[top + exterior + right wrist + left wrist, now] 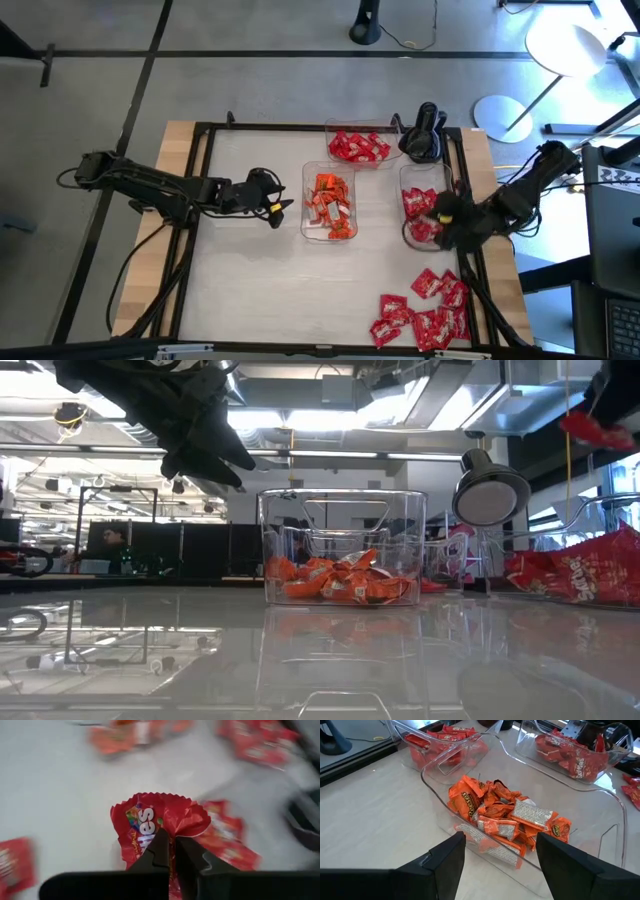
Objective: Sort candy
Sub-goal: Put the red candy pack into the bottom right transparent bin
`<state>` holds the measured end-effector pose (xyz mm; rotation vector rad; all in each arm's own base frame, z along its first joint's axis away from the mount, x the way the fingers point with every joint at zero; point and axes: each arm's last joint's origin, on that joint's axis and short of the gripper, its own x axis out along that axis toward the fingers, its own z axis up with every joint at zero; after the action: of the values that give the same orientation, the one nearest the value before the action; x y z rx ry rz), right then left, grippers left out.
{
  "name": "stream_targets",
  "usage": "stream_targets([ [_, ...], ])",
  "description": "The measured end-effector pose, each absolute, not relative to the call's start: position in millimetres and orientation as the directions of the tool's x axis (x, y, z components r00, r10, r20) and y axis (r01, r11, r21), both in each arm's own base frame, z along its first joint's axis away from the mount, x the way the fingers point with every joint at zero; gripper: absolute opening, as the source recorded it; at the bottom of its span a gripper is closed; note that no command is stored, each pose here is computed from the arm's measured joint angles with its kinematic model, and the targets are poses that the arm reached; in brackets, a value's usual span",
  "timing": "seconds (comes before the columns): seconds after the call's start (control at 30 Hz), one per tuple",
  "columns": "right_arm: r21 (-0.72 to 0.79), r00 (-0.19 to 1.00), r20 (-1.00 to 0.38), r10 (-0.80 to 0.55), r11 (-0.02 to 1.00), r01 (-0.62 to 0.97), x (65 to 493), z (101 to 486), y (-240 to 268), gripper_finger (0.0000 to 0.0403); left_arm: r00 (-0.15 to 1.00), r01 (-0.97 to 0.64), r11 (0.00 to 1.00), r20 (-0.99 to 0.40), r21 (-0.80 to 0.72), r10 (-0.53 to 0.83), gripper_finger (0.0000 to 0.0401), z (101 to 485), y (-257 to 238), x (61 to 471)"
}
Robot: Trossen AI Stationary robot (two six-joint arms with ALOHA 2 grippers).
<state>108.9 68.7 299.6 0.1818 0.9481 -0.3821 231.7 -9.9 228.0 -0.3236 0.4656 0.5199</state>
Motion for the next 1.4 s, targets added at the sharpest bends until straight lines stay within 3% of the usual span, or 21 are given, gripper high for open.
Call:
stream_targets([
  [0.2, -0.126, 0.395, -0.830, -0.393, 0.823, 0.553, 100, 298, 46, 0.0009, 0.768, -0.543, 0.820, -0.501, -0.182, 0.398, 0.0233, 228, -10, 232],
  [0.57, -0.143, 0.317, -0.855, -0.410, 0.774, 0.617, 104, 297, 33, 0.0016, 0.768, -0.546, 0.816, -0.501, -0.189, 0.398, 0.0233, 228, -10, 232],
  [0.67, -0.144, 0.305, -0.859, -0.412, 0.765, 0.627, 105, 297, 32, 0.0051, 0.768, -0.546, 0.816, -0.501, -0.189, 0.398, 0.0233, 228, -10, 232],
  [0.87, -0.141, 0.300, -0.863, -0.406, 0.764, 0.629, 105, 296, 32, 0.0167, 0.768, -0.546, 0.816, -0.501, -0.188, 0.399, 0.0233, 228, -10, 232],
  [0.97, -0.091, 0.301, -0.889, -0.344, 0.778, 0.622, 107, 296, 34, 0.0213, 0.768, -0.547, 0.816, -0.501, -0.189, 0.398, 0.0233, 228, -10, 232],
  [1.1, 0.108, 0.378, -0.916, -0.133, 0.827, 0.553, 120, 297, 46, 0.0249, 0.768, -0.548, 0.814, -0.501, -0.192, 0.398, 0.0233, 228, -10, 232],
  [1.27, 0.293, 0.484, -0.871, 0.088, 0.882, 0.368, 142, 299, 75, 0.0259, 0.768, -0.548, 0.814, -0.501, -0.193, 0.398, 0.0233, 228, -10, 232],
  [1.4, 0.292, 0.435, -0.891, 0.132, 0.900, 0.323, 152, 288, 99, 0.0253, 0.768, -0.548, 0.814, -0.502, -0.193, 0.399, 0.0233, 228, -10, 232],
])
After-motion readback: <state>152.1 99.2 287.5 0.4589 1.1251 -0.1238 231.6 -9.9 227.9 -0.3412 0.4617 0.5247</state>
